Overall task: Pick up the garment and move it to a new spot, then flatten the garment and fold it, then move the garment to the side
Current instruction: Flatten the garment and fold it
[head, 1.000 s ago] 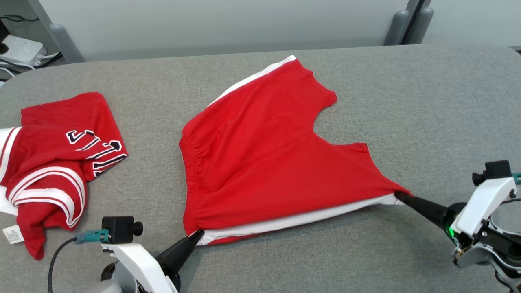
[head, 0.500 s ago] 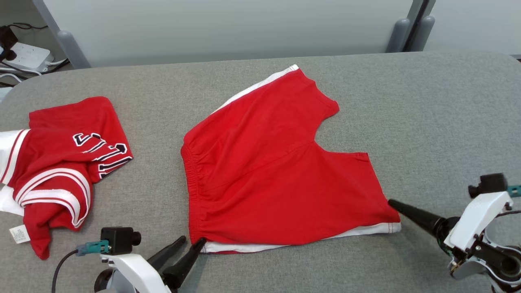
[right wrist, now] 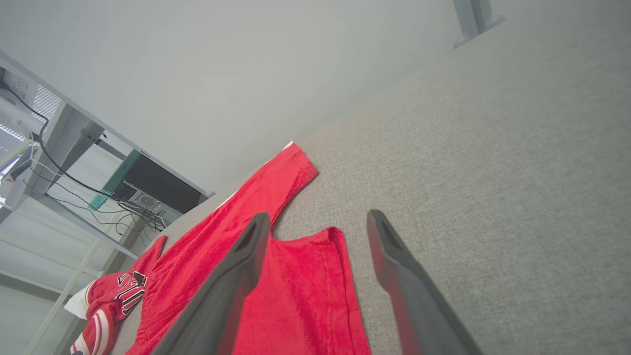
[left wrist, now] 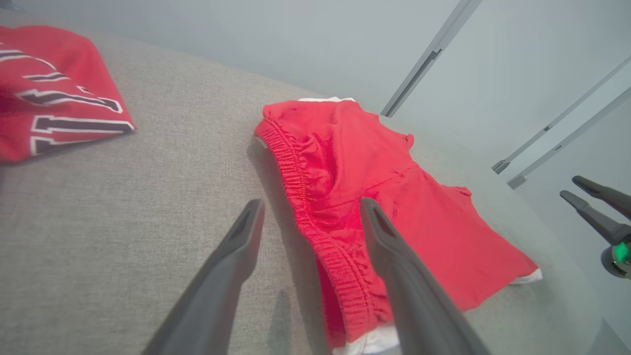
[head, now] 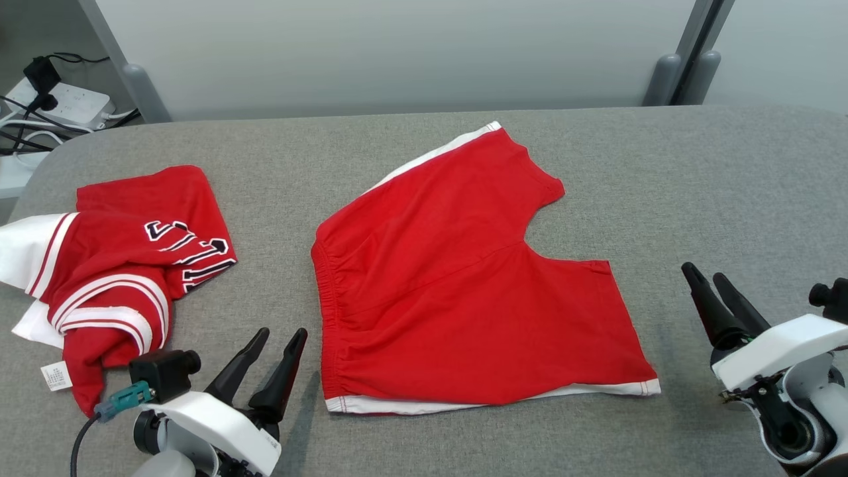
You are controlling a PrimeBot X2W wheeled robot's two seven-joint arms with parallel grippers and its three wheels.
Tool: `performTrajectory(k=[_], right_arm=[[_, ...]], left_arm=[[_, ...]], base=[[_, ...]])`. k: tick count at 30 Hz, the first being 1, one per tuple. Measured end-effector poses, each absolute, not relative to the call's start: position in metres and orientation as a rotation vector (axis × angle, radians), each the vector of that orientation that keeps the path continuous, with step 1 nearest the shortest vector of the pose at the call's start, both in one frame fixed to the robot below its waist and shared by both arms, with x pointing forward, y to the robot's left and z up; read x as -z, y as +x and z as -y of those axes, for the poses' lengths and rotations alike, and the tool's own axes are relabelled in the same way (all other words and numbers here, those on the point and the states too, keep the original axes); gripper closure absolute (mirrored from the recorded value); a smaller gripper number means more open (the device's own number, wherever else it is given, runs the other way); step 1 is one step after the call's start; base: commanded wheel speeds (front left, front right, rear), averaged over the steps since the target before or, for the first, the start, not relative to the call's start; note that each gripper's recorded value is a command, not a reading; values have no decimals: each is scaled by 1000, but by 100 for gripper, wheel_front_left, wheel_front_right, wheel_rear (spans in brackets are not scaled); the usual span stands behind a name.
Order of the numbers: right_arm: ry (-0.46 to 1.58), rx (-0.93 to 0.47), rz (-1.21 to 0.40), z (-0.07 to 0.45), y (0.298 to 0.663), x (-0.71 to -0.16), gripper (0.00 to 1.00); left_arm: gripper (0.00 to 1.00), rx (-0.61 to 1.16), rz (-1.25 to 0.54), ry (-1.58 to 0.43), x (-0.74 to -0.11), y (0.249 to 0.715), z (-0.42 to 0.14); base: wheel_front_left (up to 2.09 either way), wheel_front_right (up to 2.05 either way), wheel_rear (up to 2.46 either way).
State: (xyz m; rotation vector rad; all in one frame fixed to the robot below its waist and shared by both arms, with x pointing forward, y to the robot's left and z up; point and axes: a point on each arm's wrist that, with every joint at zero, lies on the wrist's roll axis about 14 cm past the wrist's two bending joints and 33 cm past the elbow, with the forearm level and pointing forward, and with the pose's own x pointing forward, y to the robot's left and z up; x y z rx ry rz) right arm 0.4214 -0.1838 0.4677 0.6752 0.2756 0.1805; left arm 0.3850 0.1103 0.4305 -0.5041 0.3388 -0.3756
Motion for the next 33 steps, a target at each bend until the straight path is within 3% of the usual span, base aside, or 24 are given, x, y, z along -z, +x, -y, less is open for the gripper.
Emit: performTrajectory(k=[14,33], right_arm=[[435,-171,-59,176,422,-497,0],[348,-89,6,183,381,-495,0]], left_arm=[[0,262,-201,-413,-442,372,-122],[0,193,-146,-312,-445,348,-128]], base=[[0,0,0],[0,0,0]])
